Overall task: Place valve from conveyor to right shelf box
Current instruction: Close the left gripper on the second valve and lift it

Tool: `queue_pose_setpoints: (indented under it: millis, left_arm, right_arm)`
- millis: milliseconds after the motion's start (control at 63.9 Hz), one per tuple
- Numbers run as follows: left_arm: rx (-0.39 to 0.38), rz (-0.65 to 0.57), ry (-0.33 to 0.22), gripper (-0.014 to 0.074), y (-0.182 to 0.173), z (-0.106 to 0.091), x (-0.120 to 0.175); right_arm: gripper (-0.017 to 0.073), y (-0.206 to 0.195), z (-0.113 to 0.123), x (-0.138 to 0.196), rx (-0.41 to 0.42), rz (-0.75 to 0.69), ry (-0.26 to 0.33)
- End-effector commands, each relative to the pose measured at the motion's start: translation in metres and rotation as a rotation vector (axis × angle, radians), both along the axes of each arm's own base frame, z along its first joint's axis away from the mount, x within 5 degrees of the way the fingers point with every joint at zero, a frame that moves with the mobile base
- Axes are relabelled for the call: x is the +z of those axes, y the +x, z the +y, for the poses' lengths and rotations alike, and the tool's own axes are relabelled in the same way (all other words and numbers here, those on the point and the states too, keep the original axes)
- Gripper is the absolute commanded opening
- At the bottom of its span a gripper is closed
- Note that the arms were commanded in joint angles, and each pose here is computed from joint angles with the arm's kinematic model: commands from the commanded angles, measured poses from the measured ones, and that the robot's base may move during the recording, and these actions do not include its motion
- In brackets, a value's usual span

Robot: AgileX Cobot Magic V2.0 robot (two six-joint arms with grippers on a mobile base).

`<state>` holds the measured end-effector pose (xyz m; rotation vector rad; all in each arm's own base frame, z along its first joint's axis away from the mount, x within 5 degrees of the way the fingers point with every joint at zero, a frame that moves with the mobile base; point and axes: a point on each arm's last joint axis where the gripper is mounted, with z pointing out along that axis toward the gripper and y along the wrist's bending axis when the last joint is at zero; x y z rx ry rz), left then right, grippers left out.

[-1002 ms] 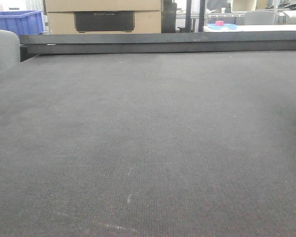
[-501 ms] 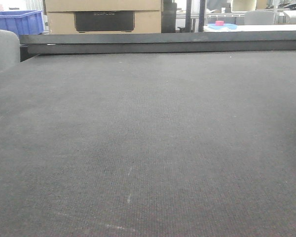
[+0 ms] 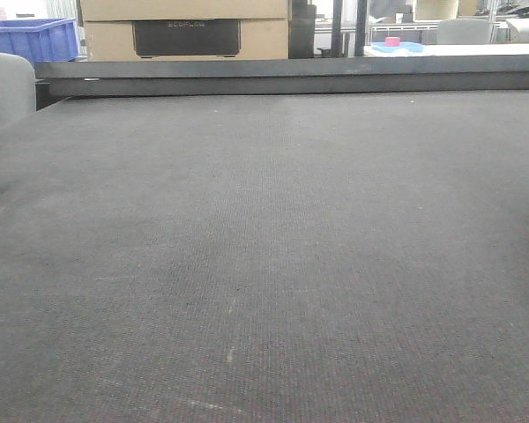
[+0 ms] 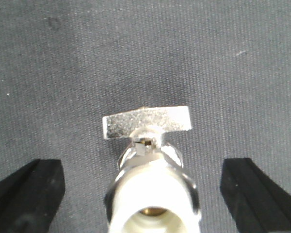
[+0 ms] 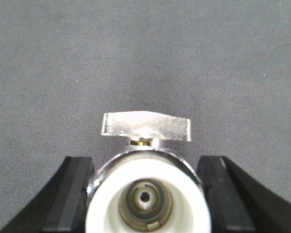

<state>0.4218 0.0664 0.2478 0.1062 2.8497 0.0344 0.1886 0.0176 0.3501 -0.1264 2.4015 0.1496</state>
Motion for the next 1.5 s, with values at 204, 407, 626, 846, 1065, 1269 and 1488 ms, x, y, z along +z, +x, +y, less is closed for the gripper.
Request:
queue_pose_setpoints:
  millis: [204,407,626,846,1065,1269,1488]
  left_arm:
    - [0.048,-0.019,-0.031,0.0112,-0.003,0.013,-0.007]
    - [0.060,0.019,-0.096,-0.0111,-0.007,0.009,-0.006]
    - [0.009,-0.094,-0.111,-0.0111,-0.028,-0.017,0.052]
    - [-0.028,-0.264,-0.079,-0.0111,-0.067,-0.049,0.111]
    - [-0.040,-0.397,-0.082,-0.0111,-0.118,-0.064,0.120]
    - [-0.024,-0.654,-0.066,-0.0111,-0.182,-0.066,0.132]
    - [-0.016,-0.900,-0.051,-0.0111,-0.243,-0.066,0.146]
  right_arm:
    - [-0.0154,0.000,0.000,0.008,-0.006,-0.077,0.001]
    - [-0.0154,0.001,0.000,0.008,-0.007,-0.081,0.002]
    - [-0.0154,0.002,-0.001,0.008,-0.010,-0.097,0.002]
    - [-0.0154,0.004,-0.001,-0.007,-0.020,-0.104,0.002]
    - [-0.0154,0.006,-0.002,-0.017,-0.029,-0.116,0.002]
    - [-0.0154,0.010,-0.002,-0.011,-0.038,-0.177,0.005]
    - [-0.0154,0.012,-0.002,0.013,-0.039,-0.257,0.013]
